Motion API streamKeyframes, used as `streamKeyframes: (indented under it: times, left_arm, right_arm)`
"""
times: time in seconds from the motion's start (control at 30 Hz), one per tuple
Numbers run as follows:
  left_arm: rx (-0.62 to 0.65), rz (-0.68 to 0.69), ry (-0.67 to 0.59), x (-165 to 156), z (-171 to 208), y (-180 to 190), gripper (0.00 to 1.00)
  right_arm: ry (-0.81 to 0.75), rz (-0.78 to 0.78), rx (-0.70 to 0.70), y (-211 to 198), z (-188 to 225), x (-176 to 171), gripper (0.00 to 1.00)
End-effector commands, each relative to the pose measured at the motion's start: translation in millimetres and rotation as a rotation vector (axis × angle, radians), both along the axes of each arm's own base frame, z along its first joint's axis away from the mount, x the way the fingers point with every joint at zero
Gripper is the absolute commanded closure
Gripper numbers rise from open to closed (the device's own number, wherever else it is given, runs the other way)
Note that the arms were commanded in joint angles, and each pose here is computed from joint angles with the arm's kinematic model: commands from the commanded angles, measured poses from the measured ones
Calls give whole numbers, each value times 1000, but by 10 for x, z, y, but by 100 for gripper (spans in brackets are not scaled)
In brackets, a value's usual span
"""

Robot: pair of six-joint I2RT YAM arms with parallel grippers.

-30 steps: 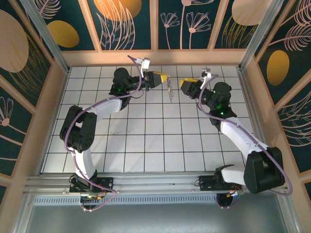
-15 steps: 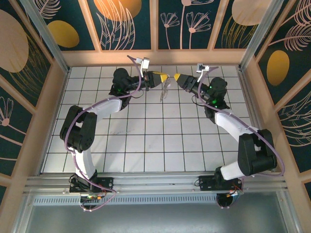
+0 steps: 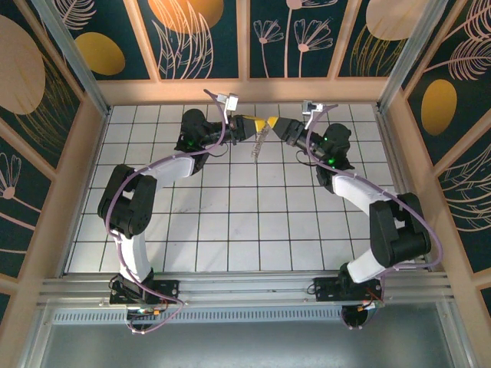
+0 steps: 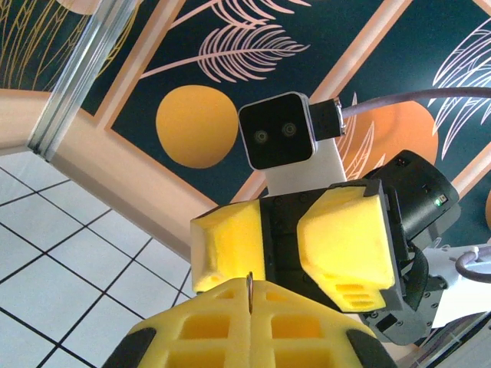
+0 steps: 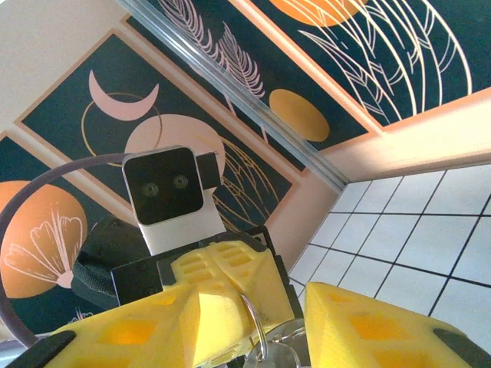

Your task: Put the keys on the keyring

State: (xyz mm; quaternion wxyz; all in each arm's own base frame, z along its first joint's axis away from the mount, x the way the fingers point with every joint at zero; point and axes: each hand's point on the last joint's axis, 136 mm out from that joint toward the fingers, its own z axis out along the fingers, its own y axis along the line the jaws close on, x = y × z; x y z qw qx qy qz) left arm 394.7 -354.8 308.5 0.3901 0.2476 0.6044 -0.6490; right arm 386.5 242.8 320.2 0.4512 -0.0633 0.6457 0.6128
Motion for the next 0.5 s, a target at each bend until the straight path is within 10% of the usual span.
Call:
streamKeyframes:
  times: [0.0,0.47]
  left_arm:
    - [-37,-24,-69,-55,187,-37,100]
    - [-43,-19,-73,-44,206,-43,100]
  right_arm:
    - [-70,37,35,63,210,-36,62]
    - [-61,83,59,95,142,-95,77]
